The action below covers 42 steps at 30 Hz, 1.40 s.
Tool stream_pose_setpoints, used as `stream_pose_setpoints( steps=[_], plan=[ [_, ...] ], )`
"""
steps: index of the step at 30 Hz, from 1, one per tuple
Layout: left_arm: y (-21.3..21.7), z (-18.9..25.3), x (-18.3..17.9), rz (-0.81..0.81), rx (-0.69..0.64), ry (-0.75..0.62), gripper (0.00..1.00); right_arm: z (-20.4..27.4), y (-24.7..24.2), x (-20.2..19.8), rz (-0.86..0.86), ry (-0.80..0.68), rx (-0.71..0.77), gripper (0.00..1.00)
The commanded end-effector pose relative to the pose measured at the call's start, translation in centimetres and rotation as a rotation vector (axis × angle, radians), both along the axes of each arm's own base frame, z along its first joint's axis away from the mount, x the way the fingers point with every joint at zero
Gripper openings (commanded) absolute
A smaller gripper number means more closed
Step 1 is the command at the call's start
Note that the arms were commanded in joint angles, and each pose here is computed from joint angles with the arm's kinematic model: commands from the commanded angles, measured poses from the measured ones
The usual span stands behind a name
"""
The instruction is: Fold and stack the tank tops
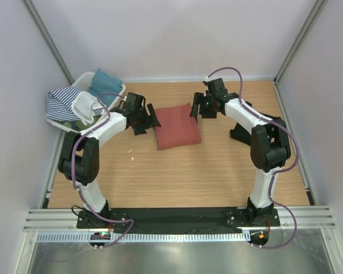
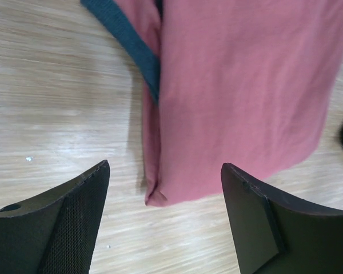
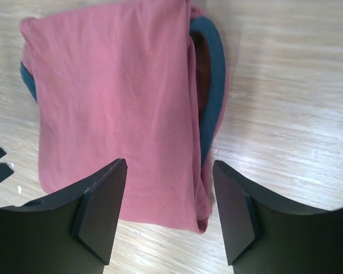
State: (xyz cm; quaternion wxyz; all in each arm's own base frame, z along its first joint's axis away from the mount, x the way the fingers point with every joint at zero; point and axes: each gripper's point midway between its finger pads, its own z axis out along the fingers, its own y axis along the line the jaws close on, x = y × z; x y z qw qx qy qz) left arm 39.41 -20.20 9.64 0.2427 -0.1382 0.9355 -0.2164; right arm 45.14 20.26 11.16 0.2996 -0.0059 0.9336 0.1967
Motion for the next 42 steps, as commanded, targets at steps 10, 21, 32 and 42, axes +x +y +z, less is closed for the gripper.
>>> stream_pose_setpoints(
  steps=[10,21,32,42],
  plan=[
    [-2.6,-3.9,4.3,0.02,-0.106,-0.009,0.83,-2.4,1.0,3.0,0.028,0.018,0.163,0.76],
    [-3.7,-6.7,6.1,0.031,-0.149,0.023,0.65,-6.7,2.6,3.6,0.053,0.108,0.223,0.73],
    [-4.6,-7.9,5.9,-0.008,-0.166,0.045,0.06,-6.5,3.1,2.4,0.06,0.121,0.218,0.14],
    [-6.1,-6.0,2.0,-0.053,-0.129,-0.004,0.0,-4.3,0.1,-2.4,0.002,0.082,0.149,0.01]
  ],
)
